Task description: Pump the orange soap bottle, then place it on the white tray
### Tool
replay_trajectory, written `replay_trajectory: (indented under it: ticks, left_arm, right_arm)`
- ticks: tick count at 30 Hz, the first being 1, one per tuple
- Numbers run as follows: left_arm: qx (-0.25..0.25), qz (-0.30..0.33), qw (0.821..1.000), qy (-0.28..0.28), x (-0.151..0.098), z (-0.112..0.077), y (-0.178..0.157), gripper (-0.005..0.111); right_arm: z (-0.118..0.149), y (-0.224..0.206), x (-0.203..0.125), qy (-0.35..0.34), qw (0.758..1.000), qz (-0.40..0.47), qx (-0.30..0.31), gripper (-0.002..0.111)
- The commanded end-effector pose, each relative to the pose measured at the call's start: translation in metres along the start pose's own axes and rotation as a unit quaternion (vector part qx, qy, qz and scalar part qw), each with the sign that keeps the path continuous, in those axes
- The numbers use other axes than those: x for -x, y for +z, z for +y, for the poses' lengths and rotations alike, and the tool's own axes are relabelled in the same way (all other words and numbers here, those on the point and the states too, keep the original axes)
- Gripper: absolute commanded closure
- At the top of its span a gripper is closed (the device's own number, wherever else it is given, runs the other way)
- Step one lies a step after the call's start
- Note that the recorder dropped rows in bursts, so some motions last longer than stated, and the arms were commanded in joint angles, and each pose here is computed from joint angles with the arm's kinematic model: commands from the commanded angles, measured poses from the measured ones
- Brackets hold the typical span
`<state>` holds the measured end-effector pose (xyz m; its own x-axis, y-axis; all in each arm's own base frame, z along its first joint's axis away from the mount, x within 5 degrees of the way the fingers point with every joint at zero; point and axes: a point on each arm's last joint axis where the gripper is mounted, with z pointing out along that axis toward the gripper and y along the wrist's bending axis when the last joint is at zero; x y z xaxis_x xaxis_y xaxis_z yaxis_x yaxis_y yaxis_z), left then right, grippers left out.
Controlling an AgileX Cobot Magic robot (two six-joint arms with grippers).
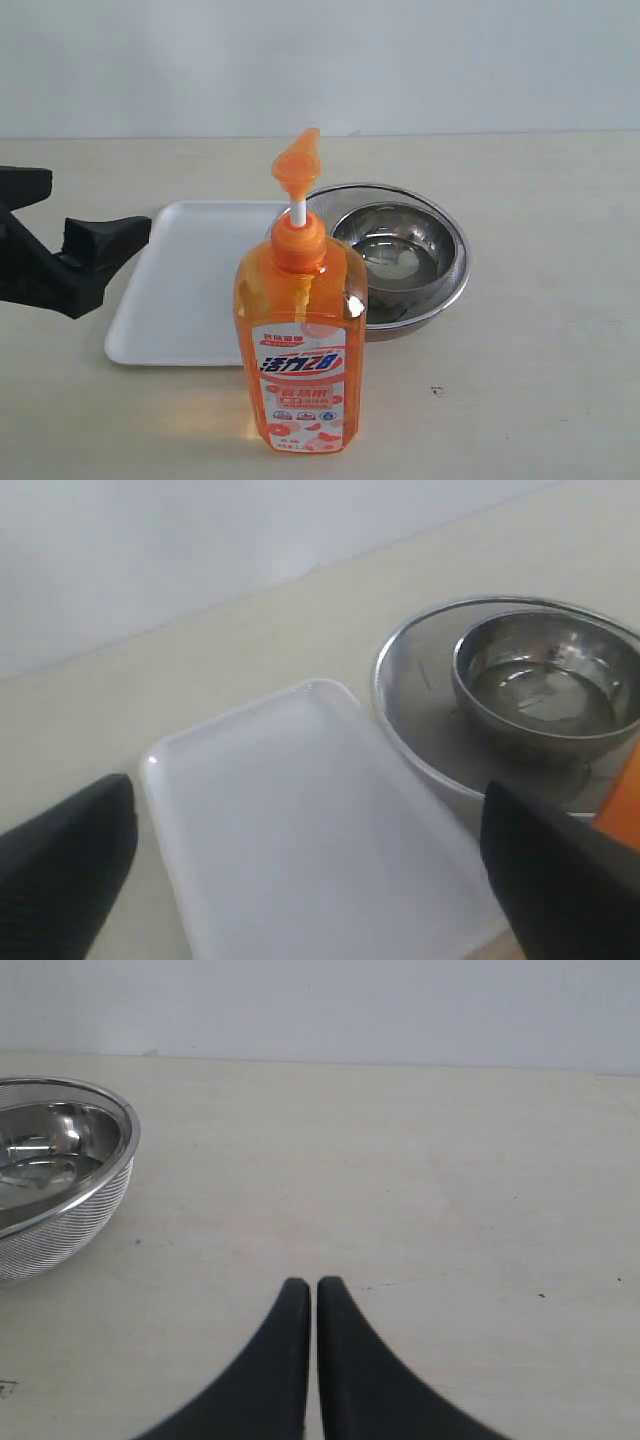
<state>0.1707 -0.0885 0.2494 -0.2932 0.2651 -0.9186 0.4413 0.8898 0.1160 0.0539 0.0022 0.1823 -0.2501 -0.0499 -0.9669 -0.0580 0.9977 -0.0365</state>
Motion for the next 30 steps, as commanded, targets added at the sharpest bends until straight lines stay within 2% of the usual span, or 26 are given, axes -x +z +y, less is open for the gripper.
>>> replay_trajectory:
  ticks: [1, 6, 10, 14, 18, 21, 23, 27, 30]
  left_arm:
    - [0.033, -0.02, 0.999, -0.009, -0.008, 0.0, -0.002, 0.021]
    - [0.056, -0.059, 0.997, -0.011, -0.013, -0.003, -0.005, 0.021]
    - [0.069, -0.111, 0.991, -0.041, -0.017, -0.005, -0.009, 0.021]
    - [0.034, -0.179, 0.983, -0.028, -0.015, -0.012, -0.014, 0.021]
    - [-0.022, -0.219, 0.974, -0.047, -0.013, -0.021, -0.018, 0.021]
    - [-0.071, -0.216, 0.972, -0.061, -0.014, -0.029, -0.018, 0.021]
    - [-0.081, -0.2, 0.972, -0.095, -0.017, -0.029, -0.018, 0.021]
    - [-0.103, -0.174, 0.977, -0.074, -0.023, -0.034, -0.017, 0.021]
    - [-0.115, -0.14, 0.979, -0.097, -0.028, -0.036, -0.015, 0.021]
  right_arm:
    - [0.0, 0.0, 0.001, 0.0, 1.0, -0.007, 0.002, 0.108]
    - [0.0, 0.0, 0.001, 0.0, 1.0, -0.007, 0.002, 0.108]
    - [0.0, 0.0, 0.001, 0.0, 1.0, -0.007, 0.002, 0.108]
    - [0.0, 0.0, 0.001, 0.0, 1.0, -0.007, 0.002, 0.108]
    - [0.0, 0.0, 0.001, 0.0, 1.0, -0.007, 0.002, 0.108]
    - [0.0, 0.0, 0.001, 0.0, 1.0, -0.007, 0.002, 0.108]
    - [0.0, 0.0, 0.001, 0.0, 1.0, -0.007, 0.002, 0.108]
    - [0.0, 0.0, 0.001, 0.0, 1.0, -0.007, 0.002, 0.108]
    - [0.0, 0.0, 0.001, 0.0, 1.0, -0.007, 0.002, 0.108]
